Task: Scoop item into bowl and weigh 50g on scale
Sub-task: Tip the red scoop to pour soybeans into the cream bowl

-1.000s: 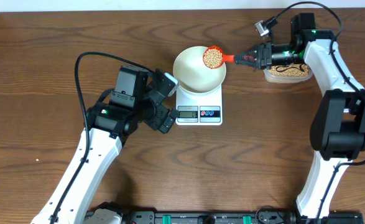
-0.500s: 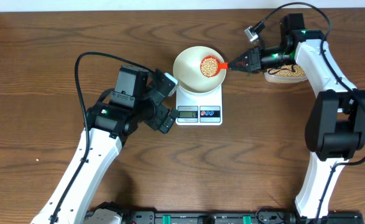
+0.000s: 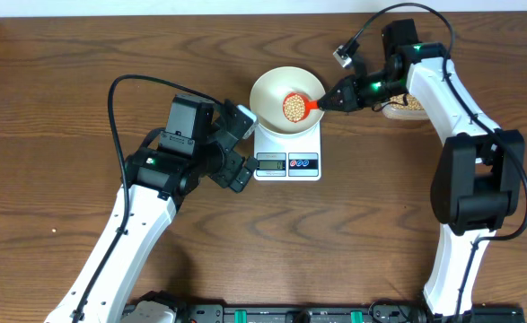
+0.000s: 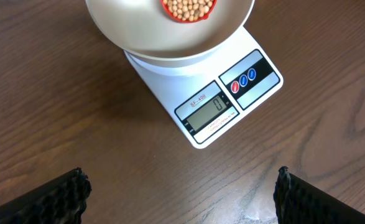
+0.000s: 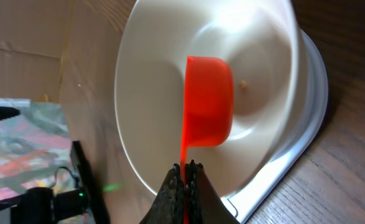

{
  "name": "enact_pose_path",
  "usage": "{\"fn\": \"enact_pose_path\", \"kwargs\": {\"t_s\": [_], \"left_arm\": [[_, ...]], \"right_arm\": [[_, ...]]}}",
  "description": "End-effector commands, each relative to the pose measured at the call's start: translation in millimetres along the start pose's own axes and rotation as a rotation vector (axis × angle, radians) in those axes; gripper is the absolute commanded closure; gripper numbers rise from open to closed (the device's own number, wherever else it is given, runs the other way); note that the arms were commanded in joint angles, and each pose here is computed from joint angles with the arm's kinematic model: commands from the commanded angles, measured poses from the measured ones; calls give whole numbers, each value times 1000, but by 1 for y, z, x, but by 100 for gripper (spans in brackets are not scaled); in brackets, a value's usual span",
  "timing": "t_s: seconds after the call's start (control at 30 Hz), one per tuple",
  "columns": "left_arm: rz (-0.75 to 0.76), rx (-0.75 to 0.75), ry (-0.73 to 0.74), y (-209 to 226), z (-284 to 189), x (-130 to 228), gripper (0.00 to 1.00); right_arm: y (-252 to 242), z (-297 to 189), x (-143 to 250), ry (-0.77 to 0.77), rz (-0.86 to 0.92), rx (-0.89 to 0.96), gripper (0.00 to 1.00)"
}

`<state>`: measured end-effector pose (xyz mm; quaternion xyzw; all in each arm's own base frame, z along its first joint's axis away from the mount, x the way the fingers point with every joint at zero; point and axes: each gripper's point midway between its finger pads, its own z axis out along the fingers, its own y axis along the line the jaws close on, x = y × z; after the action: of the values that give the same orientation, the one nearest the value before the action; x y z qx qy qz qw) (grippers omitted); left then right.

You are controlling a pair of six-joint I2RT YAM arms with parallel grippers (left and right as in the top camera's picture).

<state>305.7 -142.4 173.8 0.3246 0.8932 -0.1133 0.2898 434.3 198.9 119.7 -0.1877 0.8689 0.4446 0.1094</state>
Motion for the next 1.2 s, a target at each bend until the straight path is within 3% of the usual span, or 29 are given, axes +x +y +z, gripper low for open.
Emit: {"fn": "enact_pose_path", "kwargs": {"t_s": [0.0,0.5,1.0,1.17], "left_arm": [[15,15,1,-2,1,-1,4],[15,16,1,-2,1,-1,4],[15,15,1,-2,1,-1,3],[15,16,1,-2,1,-1,4]], "right_arm": [[24,-12,-15,-35,-129,70,98],[37,-4,-25,51,-450,532,99],[54,-6,-45,94,-666,866,99],[65,-2,-46,88,-690,863,99]]}}
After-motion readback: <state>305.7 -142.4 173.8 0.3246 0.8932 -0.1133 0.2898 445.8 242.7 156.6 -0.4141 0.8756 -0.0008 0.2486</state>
